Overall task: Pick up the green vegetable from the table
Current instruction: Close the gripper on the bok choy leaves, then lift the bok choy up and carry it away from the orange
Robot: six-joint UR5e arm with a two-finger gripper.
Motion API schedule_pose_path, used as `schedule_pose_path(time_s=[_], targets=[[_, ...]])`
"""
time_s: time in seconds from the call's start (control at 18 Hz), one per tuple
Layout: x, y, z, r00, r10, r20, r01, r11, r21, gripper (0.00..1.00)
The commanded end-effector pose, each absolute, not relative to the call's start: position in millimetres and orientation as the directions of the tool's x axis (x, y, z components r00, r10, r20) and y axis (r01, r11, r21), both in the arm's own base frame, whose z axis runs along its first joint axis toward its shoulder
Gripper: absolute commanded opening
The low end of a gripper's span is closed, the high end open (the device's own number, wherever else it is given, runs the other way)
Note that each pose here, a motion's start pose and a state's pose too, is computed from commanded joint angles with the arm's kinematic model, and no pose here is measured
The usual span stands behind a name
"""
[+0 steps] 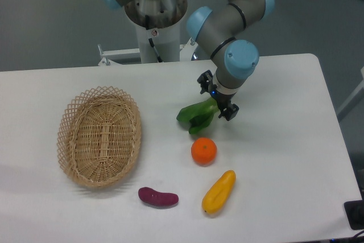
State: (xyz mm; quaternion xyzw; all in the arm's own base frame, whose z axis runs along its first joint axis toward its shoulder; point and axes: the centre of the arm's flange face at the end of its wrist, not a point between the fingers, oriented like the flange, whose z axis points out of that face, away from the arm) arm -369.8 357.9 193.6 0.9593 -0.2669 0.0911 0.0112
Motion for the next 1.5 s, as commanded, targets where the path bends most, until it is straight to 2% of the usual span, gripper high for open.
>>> schedule_pose_path(time_s=[0.17,0.22,0.39,0.67,0.78,0.94,1.28,1.5], targets=[[-363,354,180,0.846,-0.511,0.155,-0.514,-0.858,-0.024,1.00],[-363,354,179,0.846,-0.511,0.155,-0.514,-0.858,-0.024,0.97],[-363,353,178,0.846,-0.509,0.157,-0.512,-0.858,-0.024,0.77],[-366,353,184,0.850,-0.505,0.149,-0.508,-0.861,-0.020,0.32],[-370,356,189,0.860,-0.491,0.137,-0.493,-0.870,-0.019,0.24],[-382,362,204,0.880,-0.462,0.114,-0.463,-0.886,-0.015,0.24],[-416,373,256,0.879,-0.449,0.158,-0.453,-0.891,-0.013,0.24],[-450,380,297,0.895,-0.437,0.089,-0.437,-0.899,-0.015,0.24]])
